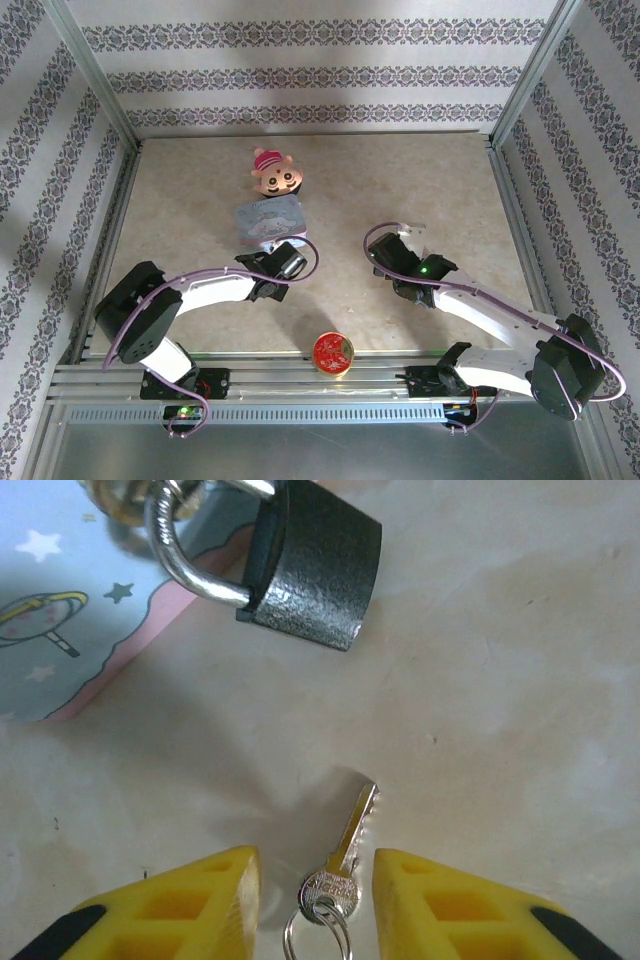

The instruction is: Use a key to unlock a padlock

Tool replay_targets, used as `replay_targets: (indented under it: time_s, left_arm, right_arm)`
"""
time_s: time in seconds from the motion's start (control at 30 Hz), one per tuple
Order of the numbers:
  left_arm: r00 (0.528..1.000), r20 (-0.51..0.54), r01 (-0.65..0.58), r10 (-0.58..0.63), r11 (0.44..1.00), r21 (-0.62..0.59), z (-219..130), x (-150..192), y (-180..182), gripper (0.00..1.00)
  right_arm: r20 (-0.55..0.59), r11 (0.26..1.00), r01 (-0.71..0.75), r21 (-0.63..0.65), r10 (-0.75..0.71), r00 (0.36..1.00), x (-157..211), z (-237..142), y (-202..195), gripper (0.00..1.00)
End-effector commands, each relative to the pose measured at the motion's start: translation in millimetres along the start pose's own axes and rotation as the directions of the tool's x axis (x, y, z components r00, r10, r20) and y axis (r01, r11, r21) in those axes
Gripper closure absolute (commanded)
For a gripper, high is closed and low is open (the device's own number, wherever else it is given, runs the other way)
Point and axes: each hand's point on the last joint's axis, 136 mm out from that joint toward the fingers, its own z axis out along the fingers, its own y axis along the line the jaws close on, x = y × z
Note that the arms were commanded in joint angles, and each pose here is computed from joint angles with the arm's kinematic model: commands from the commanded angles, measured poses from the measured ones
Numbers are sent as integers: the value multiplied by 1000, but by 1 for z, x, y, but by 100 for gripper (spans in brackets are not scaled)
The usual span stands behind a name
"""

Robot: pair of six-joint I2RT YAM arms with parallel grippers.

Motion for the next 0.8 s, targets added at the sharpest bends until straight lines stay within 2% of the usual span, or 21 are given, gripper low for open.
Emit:
replay_targets:
  time_s: [0.0,0.43,0.77]
  left_arm:
    - [998,-59,-30,27,998,-51,1,6,4,70]
    - [991,-128,-48,39,996,-74,10,7,3,77]
    - [992,-128,-7,2,999,-35,5,5,-2,92]
  right_arm:
    - [26,1000,-26,3,25,999,-9,-8,-1,2]
    - [31,1000,-23,17,22,999,-10,-9,-4,2]
    - [28,999,-30,18,30,999,-11,-10,-5,2]
